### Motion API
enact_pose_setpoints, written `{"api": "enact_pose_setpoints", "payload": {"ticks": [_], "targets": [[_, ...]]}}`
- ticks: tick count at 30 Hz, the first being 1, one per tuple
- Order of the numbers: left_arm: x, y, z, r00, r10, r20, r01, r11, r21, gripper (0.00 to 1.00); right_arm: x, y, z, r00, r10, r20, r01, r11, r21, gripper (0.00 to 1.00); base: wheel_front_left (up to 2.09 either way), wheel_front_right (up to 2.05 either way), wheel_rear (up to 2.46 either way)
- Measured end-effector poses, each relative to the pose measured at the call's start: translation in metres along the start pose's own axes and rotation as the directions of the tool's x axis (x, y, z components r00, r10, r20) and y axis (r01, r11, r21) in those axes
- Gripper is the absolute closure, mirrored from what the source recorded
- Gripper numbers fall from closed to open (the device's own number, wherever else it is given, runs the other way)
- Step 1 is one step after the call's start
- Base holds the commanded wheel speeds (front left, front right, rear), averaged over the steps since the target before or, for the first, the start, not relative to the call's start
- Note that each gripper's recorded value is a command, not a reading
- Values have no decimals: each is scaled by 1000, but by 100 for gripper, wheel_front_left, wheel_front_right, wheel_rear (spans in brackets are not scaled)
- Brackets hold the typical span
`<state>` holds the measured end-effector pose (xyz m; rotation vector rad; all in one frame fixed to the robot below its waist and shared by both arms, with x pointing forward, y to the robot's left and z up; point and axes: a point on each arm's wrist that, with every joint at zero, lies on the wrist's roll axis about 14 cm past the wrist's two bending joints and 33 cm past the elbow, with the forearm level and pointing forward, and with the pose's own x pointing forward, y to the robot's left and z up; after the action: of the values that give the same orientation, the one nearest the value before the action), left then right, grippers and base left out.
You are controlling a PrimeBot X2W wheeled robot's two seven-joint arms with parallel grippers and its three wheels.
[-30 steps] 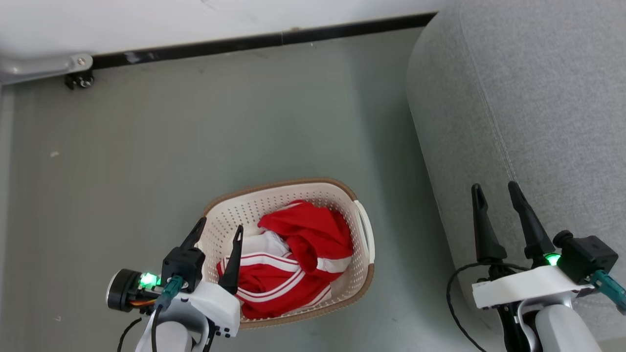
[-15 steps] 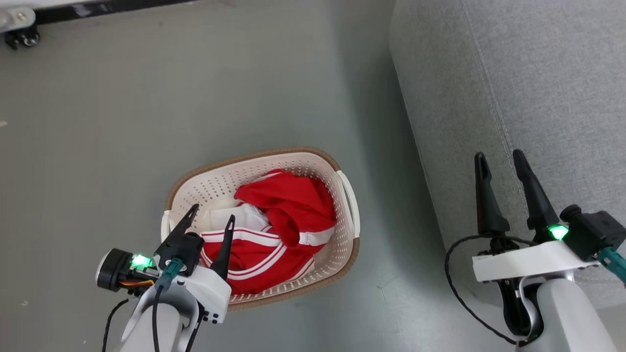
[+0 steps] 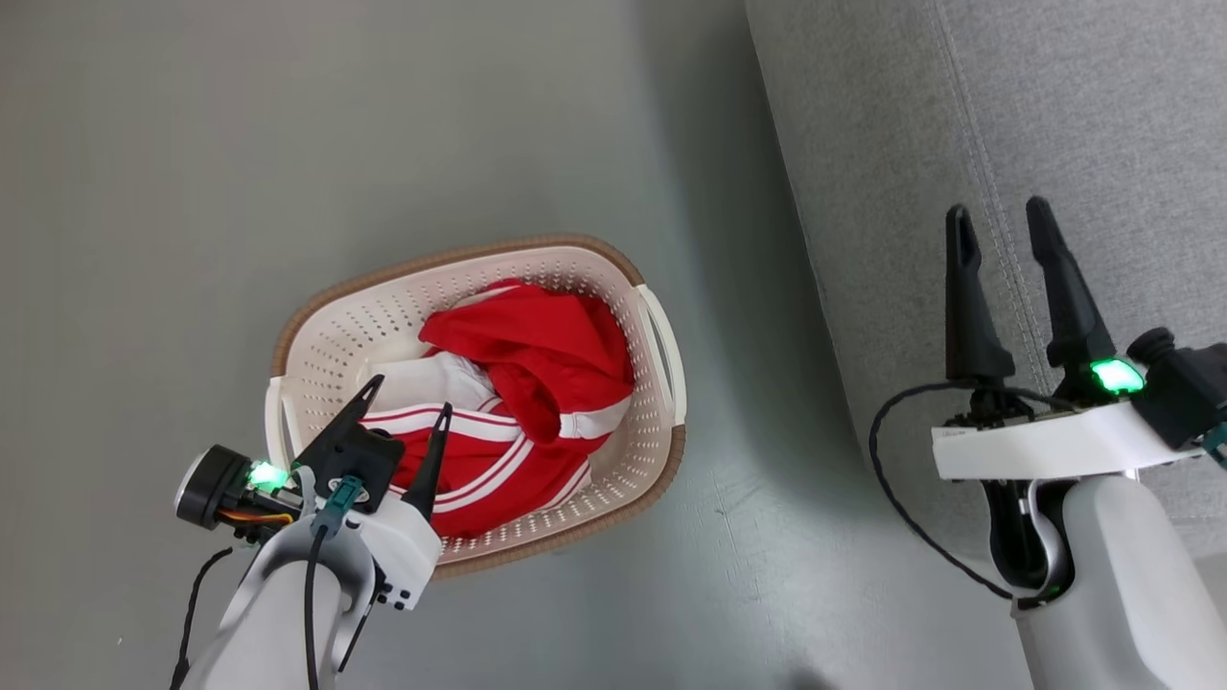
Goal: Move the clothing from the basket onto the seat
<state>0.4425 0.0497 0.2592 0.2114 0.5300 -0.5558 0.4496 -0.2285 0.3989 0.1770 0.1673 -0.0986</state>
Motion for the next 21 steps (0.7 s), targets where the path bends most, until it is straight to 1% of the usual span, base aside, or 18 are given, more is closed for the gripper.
{"api": "enact_pose_setpoints", "payload": {"ticks": [3,11,12,17,21], "targets": [[9,-4,-6,1000,-24,-14,24,1000,9,0,9,-2,1,1000,-1,10,1,1000,-4,0,0,0,0],[23,-9,-21,996,-75,-52,78,996,41,0,17,-6,-7,1000,-11,-4,11,1000,-6,0,0,0,0],[27,-13,-25,993,-98,-61,101,994,52,0,20,-7,-8,1000,-13,-5,13,1000,-1,0,0,0,0],[33,-18,-35,986,-135,-96,143,987,79,0,24,-8,-12,1000,-14,-12,14,1000,5,0,0,0,0],[38,-22,-46,978,-164,-131,176,981,84,0,28,-11,-15,1000,-19,-15,20,1000,6,0,0,0,0]]}}
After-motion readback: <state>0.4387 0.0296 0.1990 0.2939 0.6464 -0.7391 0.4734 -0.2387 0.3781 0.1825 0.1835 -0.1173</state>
